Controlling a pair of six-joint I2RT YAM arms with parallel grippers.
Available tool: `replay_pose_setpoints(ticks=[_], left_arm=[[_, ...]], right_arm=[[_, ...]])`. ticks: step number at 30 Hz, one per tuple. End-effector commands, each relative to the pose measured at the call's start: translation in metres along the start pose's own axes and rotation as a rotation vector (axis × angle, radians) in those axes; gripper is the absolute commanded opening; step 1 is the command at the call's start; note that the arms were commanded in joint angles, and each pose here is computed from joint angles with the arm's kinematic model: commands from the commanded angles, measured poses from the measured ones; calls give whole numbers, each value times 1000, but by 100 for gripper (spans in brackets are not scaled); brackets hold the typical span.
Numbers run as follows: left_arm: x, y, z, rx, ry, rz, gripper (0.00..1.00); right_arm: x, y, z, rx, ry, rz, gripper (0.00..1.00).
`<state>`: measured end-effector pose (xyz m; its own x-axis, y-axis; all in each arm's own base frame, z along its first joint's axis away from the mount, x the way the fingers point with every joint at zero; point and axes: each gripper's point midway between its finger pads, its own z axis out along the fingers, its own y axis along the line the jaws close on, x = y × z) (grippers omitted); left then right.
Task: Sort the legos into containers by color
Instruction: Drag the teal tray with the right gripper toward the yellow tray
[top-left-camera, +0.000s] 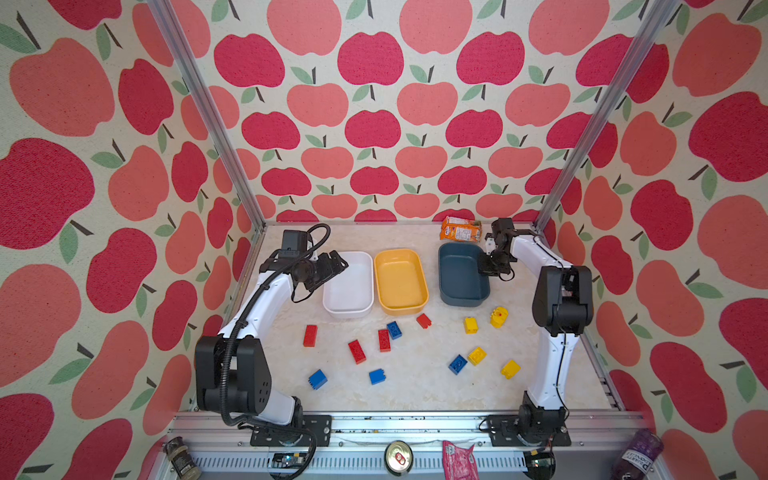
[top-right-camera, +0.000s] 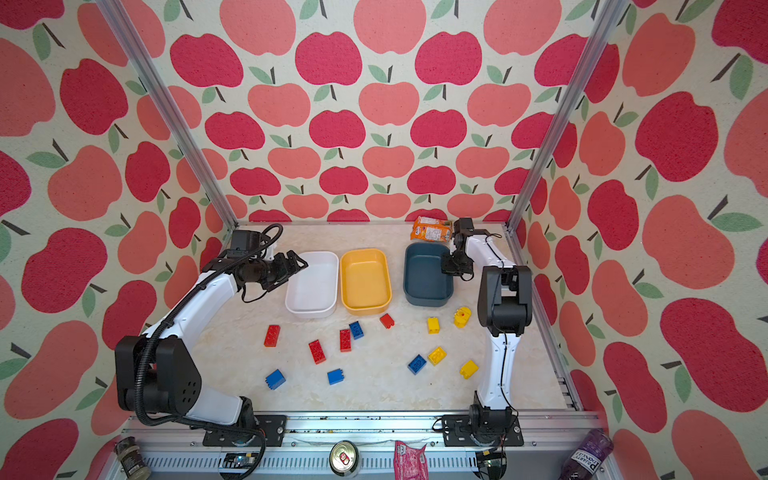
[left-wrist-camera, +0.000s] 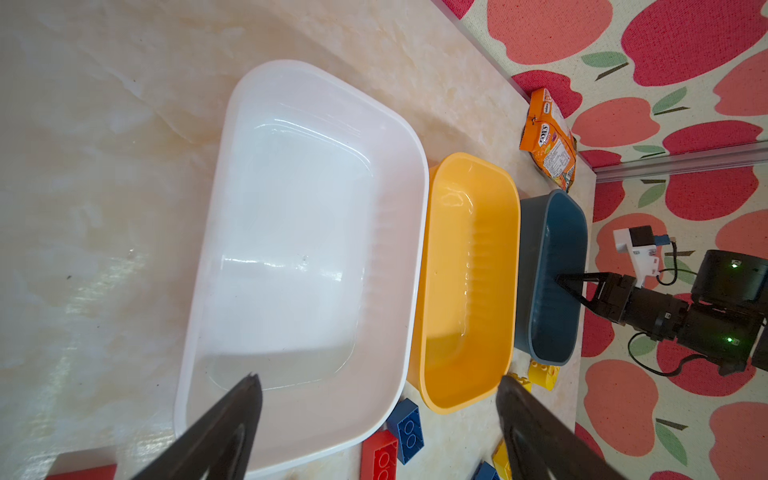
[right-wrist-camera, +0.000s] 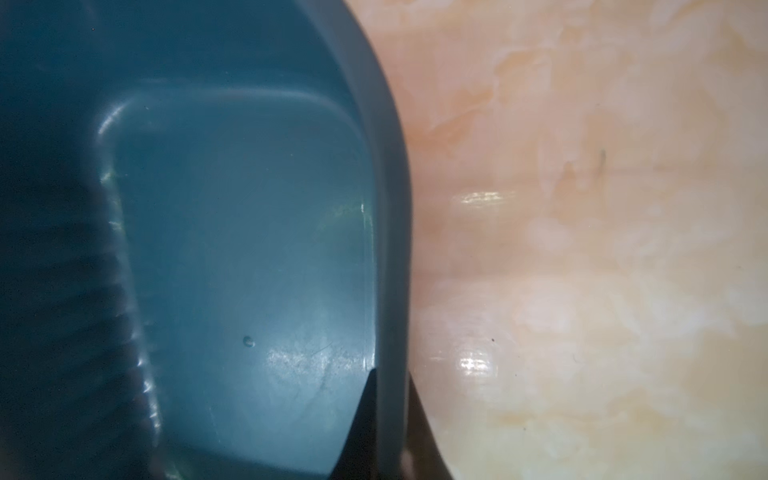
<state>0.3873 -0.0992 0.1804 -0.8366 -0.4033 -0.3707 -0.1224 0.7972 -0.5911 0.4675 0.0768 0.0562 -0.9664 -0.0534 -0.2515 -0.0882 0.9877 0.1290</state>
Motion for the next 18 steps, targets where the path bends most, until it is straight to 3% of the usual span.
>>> replay_pose_setpoints(ticks=[1,7,18], left_arm=[[-3,-1,-7,7,-29,7,91],[-3,-1,-8,6,-30,7,91],[-4,-2,-8,7,-36,5,91]], right_arm=[[10,11,2,-40,54,-129,0],[11,21,2,-26,56,-184,0],[8,41,6,-42,35,-153,0]])
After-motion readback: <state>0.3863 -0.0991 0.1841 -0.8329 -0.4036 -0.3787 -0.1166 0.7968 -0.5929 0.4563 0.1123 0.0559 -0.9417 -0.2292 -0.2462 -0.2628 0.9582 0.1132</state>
